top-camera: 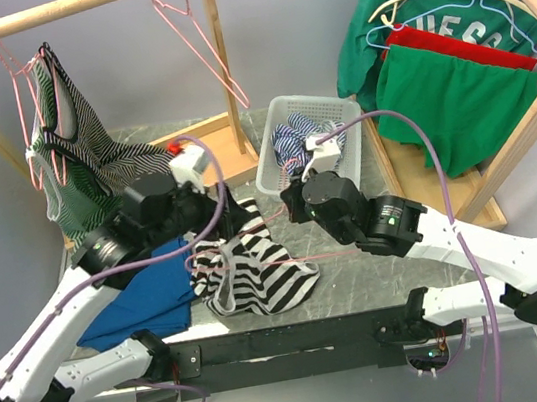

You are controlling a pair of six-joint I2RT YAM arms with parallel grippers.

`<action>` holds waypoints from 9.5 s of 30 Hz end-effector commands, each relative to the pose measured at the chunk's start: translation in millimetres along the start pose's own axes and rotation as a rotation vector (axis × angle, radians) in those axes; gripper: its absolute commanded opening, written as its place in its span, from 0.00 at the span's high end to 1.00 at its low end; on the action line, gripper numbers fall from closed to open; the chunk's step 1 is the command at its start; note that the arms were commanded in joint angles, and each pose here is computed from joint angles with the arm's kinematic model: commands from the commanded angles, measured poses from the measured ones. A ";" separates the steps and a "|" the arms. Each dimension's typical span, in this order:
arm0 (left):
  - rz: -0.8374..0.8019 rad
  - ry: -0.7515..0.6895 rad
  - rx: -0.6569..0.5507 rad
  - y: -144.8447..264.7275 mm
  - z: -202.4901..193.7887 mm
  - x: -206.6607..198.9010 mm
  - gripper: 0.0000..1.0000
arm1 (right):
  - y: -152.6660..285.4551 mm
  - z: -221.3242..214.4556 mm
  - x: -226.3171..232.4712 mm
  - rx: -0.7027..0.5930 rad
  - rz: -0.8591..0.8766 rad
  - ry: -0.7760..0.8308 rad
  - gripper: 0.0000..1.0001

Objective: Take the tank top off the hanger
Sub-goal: Remove the tank top from the hanger, then place the hanger at the clothesline, then pick up the tank top from the center of the board.

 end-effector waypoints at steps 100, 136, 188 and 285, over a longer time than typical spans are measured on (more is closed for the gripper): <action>-0.308 -0.332 0.018 15.8 -14.5 -58.5 0.06 | 37.8 20.6 -59.6 0.002 -0.279 0.038 1.00; -0.291 -0.292 0.234 -21.5 -43.5 -11.6 0.81 | 34.2 21.5 -34.8 -0.002 -0.054 0.094 1.00; 0.700 -0.064 -0.721 62.2 161.1 33.8 0.99 | 52.1 -3.7 -57.3 -0.019 -0.142 -0.151 0.14; 0.469 0.202 -0.508 75.1 31.4 97.4 0.04 | -102.6 -215.8 51.5 0.672 -0.061 -0.066 0.00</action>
Point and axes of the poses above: each gripper's point midway between its finger pads, its own y axis back along the fingers, its own x axis along the line the jaws close on, z = x × y, the point moved 6 cm from there along y, back along the fingers, and after that the axes turned 13 degrees about y, right-handed, at the moved point
